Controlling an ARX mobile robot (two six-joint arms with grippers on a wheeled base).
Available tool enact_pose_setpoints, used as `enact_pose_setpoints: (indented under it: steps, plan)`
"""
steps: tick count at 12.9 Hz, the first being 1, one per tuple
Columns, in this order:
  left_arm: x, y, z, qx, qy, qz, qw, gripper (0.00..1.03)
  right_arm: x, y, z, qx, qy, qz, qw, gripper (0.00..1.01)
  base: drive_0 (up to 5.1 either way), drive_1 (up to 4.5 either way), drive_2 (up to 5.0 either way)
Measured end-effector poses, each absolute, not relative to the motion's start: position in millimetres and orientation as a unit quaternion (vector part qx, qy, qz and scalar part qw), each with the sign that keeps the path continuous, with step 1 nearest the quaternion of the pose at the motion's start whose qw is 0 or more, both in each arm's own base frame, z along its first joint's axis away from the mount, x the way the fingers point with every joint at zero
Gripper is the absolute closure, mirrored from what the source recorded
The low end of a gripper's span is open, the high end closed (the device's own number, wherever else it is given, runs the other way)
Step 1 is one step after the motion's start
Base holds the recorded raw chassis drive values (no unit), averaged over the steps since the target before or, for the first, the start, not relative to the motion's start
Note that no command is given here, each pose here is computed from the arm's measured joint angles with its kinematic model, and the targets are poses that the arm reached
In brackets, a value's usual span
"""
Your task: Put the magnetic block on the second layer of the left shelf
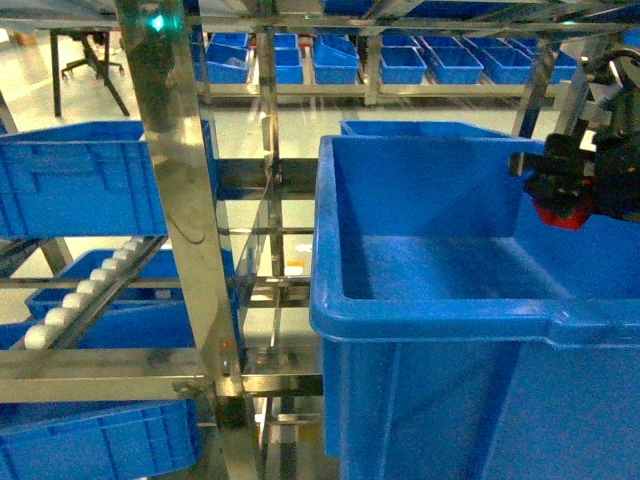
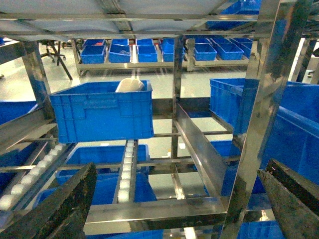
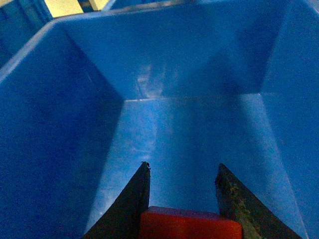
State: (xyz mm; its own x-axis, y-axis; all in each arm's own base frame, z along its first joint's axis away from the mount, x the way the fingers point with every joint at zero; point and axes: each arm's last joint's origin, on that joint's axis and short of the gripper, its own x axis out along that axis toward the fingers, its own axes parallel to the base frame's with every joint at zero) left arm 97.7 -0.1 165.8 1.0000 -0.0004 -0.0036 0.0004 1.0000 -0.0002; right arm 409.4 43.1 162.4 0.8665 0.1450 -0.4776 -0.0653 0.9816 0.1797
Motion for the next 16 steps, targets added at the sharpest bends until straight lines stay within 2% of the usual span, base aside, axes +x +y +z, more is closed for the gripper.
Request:
enact_pose_setpoints:
  steps: [2, 3, 4, 5, 6, 7, 8, 9, 10, 11, 14, 15, 16]
  plan:
    - [98, 0, 166, 0.0, 0.002, 0.0, 1.0, 0.05, 425, 59, 170, 0.094, 0.232, 0.067, 0.966, 0.68, 0.0, 0.0, 0.0]
    - [98, 0, 166, 0.0, 0.002, 0.0, 1.0, 0.05, 426, 61, 169, 0.097, 0.228, 0.069, 0.966, 0.58, 0.0, 0.0, 0.0]
    - [98, 0, 166, 0.0, 0.002, 0.0, 1.0, 0.05, 420, 56, 169, 0.098, 0.217, 0.068, 0.969, 0.41, 0.0, 0.0, 0.0]
    - [98, 0, 166, 0.0, 0.002, 0.0, 1.0, 0.05, 407, 51, 171, 0.1, 0.207, 0.064, 0.971, 0.26, 0.0, 0.0, 0.0]
    - [98, 0, 166, 0.0, 0.002, 0.0, 1.0, 0.05, 388, 43, 178, 0.116, 0.206, 0.062, 0.97, 0.1, 0.0, 0.0, 0.0]
    - [98, 0, 166, 0.0, 0.002, 0.0, 1.0, 0.05, 363, 37, 191, 0.127, 0.183, 0.061, 0.973, 0.02, 0.0, 0.0, 0.0]
    - [98, 0, 166, 0.0, 0.002, 0.0, 1.0, 0.05, 332, 31, 210, 0.118, 0.129, 0.045, 0.984, 0.03, 0.0, 0.0, 0.0]
    - [98, 0, 166, 0.0, 0.002, 0.0, 1.0, 0.05, 310, 27, 223, 0.092, 0.079, 0.018, 0.992, 0.03, 0.0, 0.0, 0.0]
    - [98, 0, 166, 0.0, 0.002, 0.0, 1.0, 0.05, 287, 19, 229, 0.072, 0.072, 0.003, 0.995, 0.03, 0.0, 0.0, 0.0]
    - [98, 0, 166, 0.0, 0.002, 0.0, 1.0, 0.05, 274, 9, 228, 0.065, 0.086, -0.013, 0.994, 0.03, 0.0, 0.0, 0.0]
    - [98, 0, 166, 0.0, 0.002, 0.0, 1.0, 0.05, 270, 4, 230, 0.083, 0.09, -0.011, 0.992, 0.03, 0.0, 0.0, 0.0]
    - [98, 0, 166, 0.0, 0.002, 0.0, 1.0, 0.05, 263, 1, 227, 0.055, 0.022, 0.001, 0.998, 0.16, 0.0, 0.0, 0.0]
    - [98, 0, 166, 0.0, 0.002, 0.0, 1.0, 0.05, 248, 1, 218, 0.032, 0.004, 0.001, 0.999, 0.29, 0.0, 0.0, 0.0]
